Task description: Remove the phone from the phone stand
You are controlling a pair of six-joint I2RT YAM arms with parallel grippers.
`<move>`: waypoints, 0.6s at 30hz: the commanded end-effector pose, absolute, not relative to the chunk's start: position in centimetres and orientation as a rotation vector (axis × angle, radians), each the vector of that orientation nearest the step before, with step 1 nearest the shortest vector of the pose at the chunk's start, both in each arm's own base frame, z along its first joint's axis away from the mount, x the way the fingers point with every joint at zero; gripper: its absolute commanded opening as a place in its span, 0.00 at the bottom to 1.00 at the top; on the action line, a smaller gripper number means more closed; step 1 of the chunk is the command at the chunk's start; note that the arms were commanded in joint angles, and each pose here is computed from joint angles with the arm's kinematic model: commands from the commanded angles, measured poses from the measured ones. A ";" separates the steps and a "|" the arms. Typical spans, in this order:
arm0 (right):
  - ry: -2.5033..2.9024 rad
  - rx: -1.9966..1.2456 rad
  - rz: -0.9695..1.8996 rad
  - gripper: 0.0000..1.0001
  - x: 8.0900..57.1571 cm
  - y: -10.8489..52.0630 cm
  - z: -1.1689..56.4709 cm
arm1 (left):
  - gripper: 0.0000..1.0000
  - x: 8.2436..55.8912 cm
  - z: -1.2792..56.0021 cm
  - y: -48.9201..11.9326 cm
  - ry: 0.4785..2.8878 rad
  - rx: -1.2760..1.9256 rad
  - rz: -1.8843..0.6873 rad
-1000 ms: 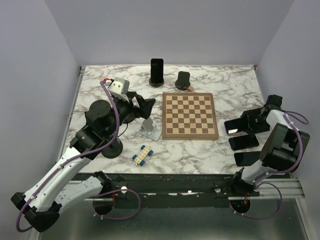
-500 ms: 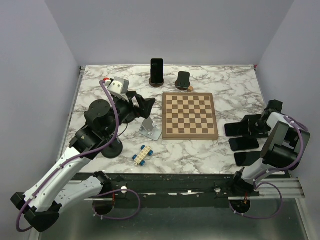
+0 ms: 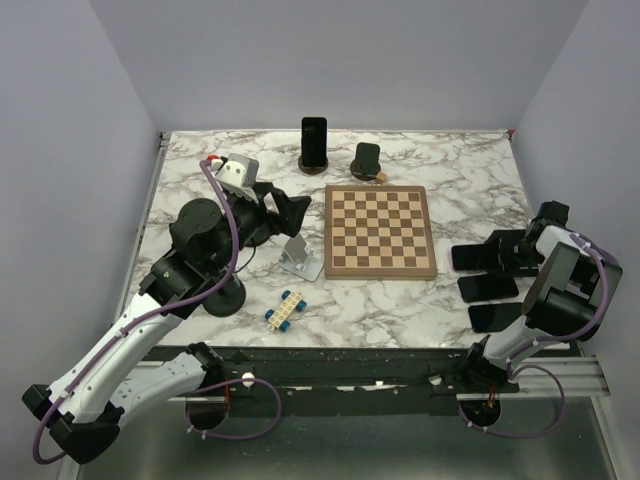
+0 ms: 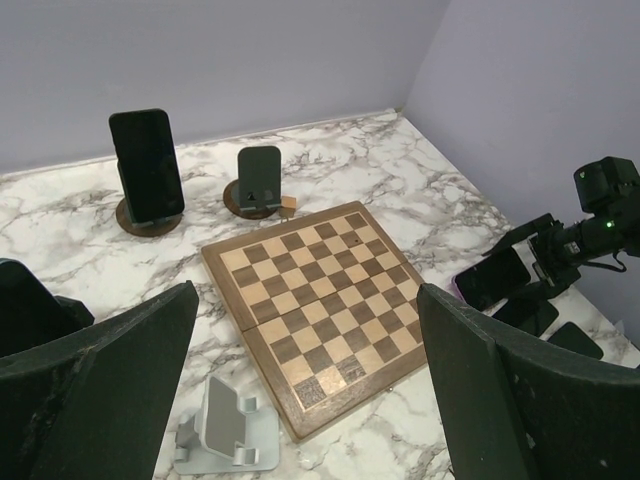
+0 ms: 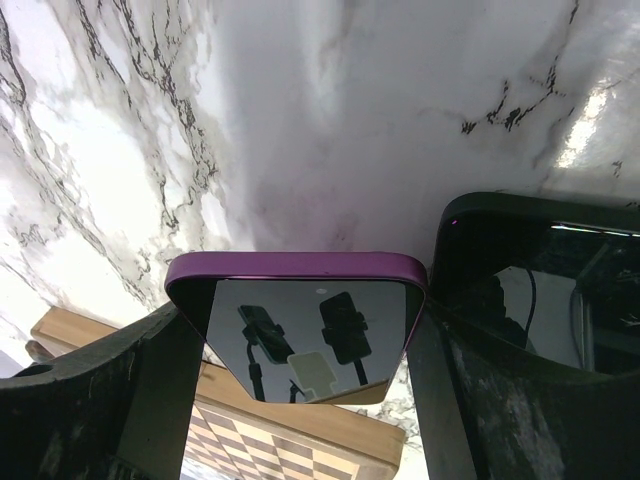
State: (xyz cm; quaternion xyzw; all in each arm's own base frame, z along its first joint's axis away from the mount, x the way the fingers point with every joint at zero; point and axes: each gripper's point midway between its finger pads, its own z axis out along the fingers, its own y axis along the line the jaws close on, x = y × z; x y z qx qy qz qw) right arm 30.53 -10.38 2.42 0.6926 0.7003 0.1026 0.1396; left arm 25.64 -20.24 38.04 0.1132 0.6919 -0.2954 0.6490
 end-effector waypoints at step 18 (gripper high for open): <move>2.023 2.016 0.174 0.52 29.1 -12.0 0.3 | 0.99 25.8 38.2 -20.7 1.586 0.268 -0.697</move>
